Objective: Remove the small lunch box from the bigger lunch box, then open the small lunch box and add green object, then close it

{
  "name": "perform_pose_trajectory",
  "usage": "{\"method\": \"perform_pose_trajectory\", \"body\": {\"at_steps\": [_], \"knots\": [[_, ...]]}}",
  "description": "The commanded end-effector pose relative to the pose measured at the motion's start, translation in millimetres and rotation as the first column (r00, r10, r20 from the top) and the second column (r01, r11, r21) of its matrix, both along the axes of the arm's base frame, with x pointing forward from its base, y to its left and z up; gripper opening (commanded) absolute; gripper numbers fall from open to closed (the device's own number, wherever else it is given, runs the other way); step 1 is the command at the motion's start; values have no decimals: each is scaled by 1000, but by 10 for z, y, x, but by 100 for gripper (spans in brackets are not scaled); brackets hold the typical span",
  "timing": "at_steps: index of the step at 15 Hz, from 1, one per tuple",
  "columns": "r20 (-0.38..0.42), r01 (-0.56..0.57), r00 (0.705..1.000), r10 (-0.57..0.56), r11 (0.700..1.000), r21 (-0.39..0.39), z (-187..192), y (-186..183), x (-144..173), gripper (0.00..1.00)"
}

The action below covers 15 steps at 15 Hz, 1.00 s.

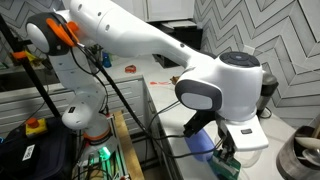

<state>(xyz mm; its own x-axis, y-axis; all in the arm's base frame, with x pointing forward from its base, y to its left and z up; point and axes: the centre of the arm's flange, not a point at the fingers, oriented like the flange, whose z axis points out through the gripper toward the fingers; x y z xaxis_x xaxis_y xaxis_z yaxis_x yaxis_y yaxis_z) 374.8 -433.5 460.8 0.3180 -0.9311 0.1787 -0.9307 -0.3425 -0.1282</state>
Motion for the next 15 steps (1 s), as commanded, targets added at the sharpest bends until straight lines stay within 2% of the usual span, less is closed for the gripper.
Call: {"method": "perform_pose_trajectory", "body": {"at_steps": [1, 9, 10, 15], "knots": [[-38, 62, 997, -61, 997, 34, -182, -136, 123, 0], [-134, 112, 986, -103, 992, 64, -505, -184, 405, 0], [-143, 116, 984, -106, 991, 65, -523, -190, 425, 19], [-156, 131, 980, -120, 990, 61, -484, -207, 449, 55]]}}
